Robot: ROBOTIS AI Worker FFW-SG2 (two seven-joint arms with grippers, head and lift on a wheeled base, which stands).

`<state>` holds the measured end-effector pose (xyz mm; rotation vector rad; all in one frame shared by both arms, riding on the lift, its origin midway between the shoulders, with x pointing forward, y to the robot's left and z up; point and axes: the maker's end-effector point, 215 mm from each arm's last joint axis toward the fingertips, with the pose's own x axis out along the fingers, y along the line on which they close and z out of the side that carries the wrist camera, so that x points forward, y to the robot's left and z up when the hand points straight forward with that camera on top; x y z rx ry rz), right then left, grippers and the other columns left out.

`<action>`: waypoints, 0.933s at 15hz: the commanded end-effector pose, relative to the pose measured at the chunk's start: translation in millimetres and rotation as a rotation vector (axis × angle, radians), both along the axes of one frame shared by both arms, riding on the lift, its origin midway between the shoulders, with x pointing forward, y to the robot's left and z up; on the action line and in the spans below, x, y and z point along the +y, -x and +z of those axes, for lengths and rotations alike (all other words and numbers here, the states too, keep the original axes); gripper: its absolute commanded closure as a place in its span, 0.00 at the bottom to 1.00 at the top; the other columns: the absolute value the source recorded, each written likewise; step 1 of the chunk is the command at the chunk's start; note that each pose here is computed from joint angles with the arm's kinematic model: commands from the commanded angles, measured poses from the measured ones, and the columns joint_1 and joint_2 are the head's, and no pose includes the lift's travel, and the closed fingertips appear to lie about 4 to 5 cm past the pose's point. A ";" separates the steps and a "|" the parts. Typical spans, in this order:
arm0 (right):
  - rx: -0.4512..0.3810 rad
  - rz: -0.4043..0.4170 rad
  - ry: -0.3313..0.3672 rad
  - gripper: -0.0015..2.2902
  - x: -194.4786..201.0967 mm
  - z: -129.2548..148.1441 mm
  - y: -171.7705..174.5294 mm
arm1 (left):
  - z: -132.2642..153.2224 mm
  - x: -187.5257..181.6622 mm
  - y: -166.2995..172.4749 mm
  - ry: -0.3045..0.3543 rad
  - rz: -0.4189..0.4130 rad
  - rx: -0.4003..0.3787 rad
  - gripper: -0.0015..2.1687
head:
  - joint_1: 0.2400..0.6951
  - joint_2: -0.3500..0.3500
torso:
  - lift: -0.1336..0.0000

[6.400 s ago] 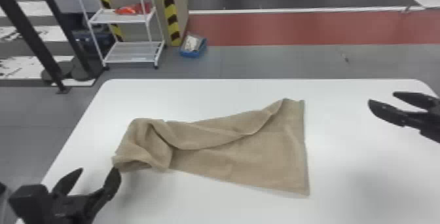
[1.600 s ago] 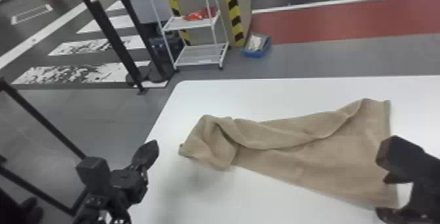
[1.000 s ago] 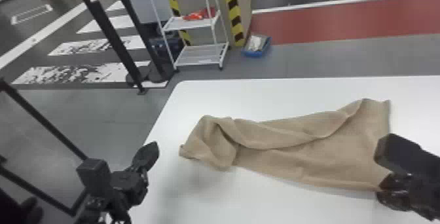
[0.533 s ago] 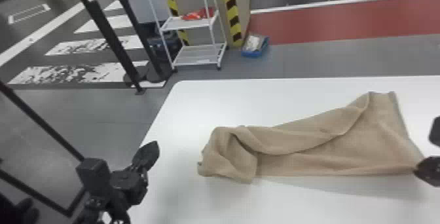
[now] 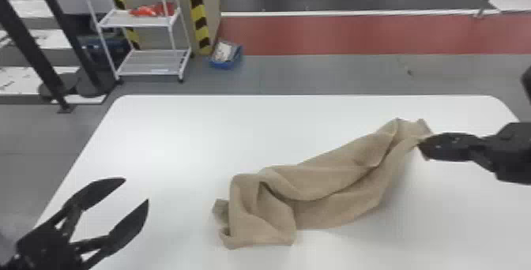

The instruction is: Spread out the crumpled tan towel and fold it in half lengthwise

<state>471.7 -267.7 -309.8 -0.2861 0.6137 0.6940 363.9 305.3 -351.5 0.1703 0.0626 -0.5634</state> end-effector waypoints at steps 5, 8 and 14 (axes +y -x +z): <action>-0.053 0.132 0.101 0.67 61.6 -9.7 27.6 | -23.5 -55.6 -14.7 0.071 -0.034 0.119 0.07 | 1.00 0.64 | 0.07; -0.019 0.144 0.219 0.67 31.0 -47.7 56.9 | -45.7 -78.3 -17.3 0.113 -0.040 0.210 0.09 | 1.00 0.58 | 0.07; 0.045 0.143 0.349 0.67 -13.6 -86.6 96.3 | -50.8 -88.3 -15.3 0.139 -0.040 0.287 0.09 | 1.00 0.40 | 0.07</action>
